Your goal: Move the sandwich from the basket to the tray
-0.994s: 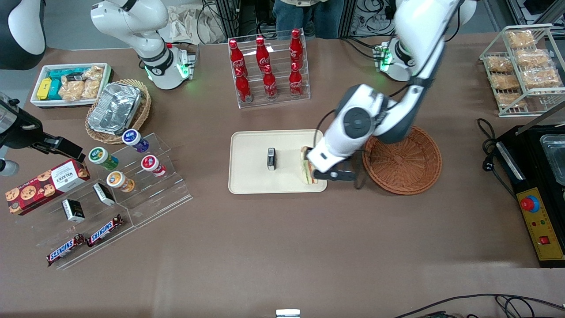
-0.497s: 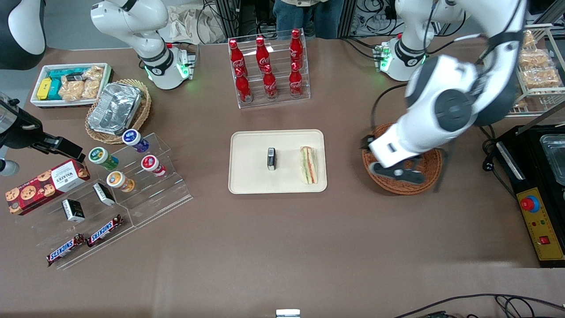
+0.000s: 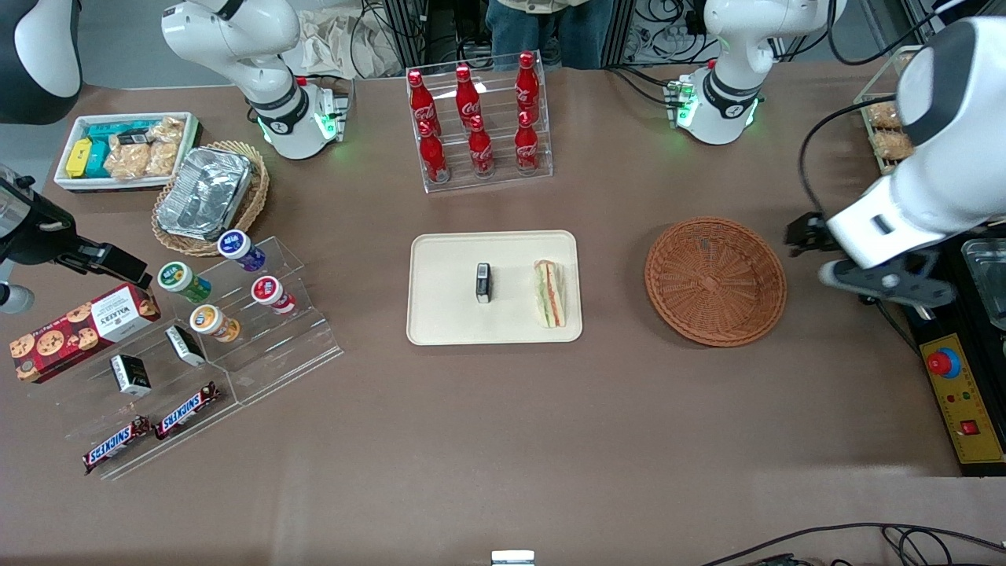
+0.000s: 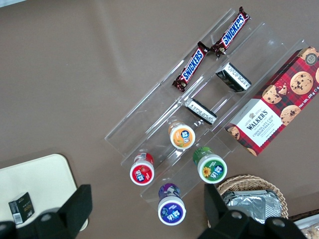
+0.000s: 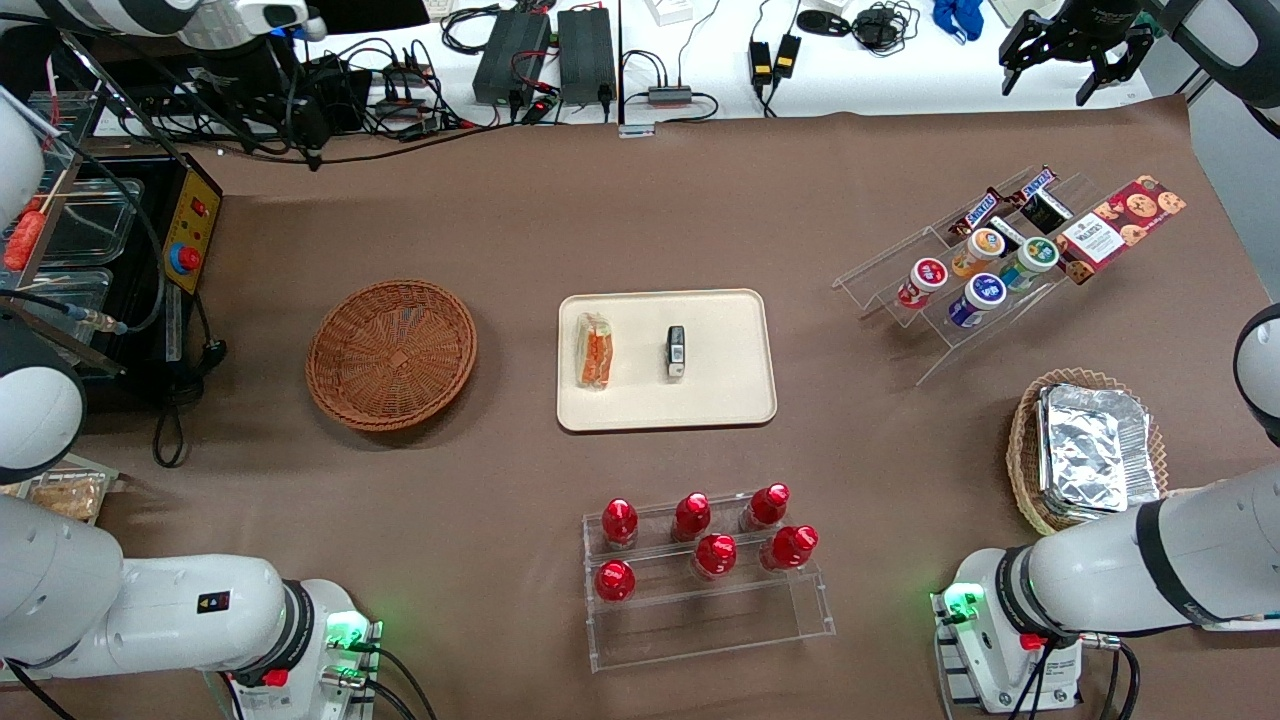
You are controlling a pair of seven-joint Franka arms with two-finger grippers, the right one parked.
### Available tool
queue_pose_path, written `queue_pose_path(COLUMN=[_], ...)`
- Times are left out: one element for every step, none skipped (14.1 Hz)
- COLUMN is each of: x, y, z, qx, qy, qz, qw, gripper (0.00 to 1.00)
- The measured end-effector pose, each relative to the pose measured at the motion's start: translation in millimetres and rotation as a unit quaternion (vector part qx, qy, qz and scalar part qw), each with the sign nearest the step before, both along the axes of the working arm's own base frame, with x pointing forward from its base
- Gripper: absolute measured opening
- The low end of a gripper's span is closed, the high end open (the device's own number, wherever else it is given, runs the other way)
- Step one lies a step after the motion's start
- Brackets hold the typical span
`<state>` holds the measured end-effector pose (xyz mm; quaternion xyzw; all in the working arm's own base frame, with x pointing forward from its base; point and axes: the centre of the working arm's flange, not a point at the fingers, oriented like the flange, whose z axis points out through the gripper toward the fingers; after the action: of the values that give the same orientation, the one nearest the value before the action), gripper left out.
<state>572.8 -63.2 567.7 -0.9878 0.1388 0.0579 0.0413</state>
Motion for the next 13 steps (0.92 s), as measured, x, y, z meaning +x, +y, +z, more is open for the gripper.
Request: queue_pose_path(x=[0,0,1,1,1,2,2,3,3,3,3,3,2], y=[6,10,12,15,20,27,33,37,38,38,37,34,32], z=[2,1,0,-1,-2,-2,-2,0,2,4,7,9,13], qx=[0.01,0.015,0.017,0.018,0.018,0.018,0.018,0.018,0.018,0.019,0.019,0.02,0.021], qy=[-0.002,-0.002,-0.001,0.0,0.001,0.001,0.001,-0.001,-0.003,-0.006,-0.008,-0.011,-0.014], qz=[0.003,0.005,0.006,0.008,0.012,0.017,0.02,0.021,0.022,0.022,0.021,0.018,0.017], qw=[0.9999,0.9999,0.9998,0.9998,0.9998,0.9997,0.9996,0.9996,0.9996,0.9996,0.9996,0.9996,0.9995], gripper=[1.0,1.0,1.0,1.0,1.0,1.0,1.0,1.0,1.0,1.0,1.0,1.0,1.0])
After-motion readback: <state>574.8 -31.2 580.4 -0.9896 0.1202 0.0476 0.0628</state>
